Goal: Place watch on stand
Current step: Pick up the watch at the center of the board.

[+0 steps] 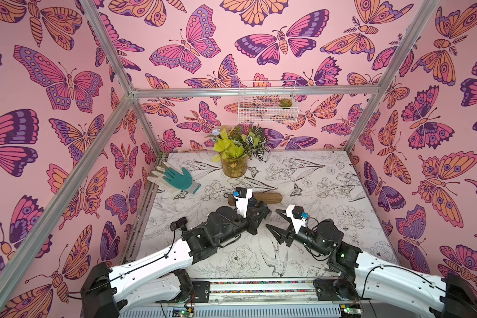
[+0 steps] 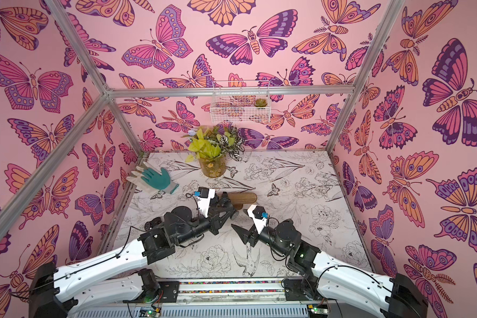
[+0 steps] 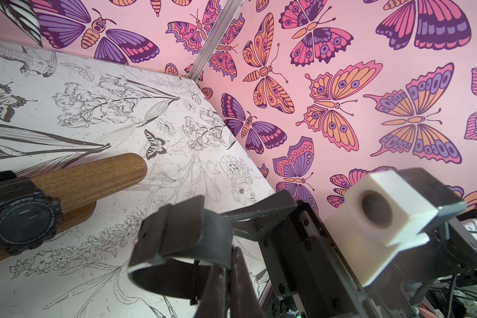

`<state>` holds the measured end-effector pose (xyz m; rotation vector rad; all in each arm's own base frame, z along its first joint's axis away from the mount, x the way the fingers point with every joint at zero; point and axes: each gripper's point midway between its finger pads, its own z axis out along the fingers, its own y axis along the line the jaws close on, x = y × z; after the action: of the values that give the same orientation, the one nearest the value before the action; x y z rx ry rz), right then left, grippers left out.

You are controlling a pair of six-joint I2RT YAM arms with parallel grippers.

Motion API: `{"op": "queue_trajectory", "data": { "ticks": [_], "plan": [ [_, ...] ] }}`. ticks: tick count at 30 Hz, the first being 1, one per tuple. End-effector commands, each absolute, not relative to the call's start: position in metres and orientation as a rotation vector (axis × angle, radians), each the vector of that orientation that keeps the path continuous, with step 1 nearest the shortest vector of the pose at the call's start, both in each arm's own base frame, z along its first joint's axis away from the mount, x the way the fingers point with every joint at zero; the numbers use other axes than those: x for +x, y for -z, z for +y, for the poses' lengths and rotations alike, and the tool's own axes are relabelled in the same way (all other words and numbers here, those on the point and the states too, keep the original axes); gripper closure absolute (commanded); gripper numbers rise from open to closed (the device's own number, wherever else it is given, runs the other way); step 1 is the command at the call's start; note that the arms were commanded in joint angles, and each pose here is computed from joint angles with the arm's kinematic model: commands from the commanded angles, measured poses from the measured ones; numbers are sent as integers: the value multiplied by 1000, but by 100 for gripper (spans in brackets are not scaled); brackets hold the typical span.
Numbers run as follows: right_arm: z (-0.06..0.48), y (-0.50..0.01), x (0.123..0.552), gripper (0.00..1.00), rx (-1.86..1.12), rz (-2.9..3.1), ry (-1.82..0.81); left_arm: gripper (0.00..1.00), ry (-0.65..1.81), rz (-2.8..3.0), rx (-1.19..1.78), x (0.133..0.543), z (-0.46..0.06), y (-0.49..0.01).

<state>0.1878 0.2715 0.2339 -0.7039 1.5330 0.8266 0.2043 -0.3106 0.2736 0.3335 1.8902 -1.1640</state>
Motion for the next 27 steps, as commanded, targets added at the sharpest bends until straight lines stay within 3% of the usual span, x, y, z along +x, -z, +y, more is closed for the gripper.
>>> {"op": "queue_trajectory", "data": {
  "ticks": [1, 15, 27],
  "plan": [
    [271, -255, 192, 25, -672, 1430, -791, 100, 1212, 1852, 339, 202, -315, -285],
    [281, -252, 198, 39, -674, 1425, -755, 100, 1240, 1843, 367, 196, -323, -288],
    [280, -250, 197, 57, -669, 1445, -757, 100, 1222, 1843, 350, 196, -320, -286]
  ]
}}
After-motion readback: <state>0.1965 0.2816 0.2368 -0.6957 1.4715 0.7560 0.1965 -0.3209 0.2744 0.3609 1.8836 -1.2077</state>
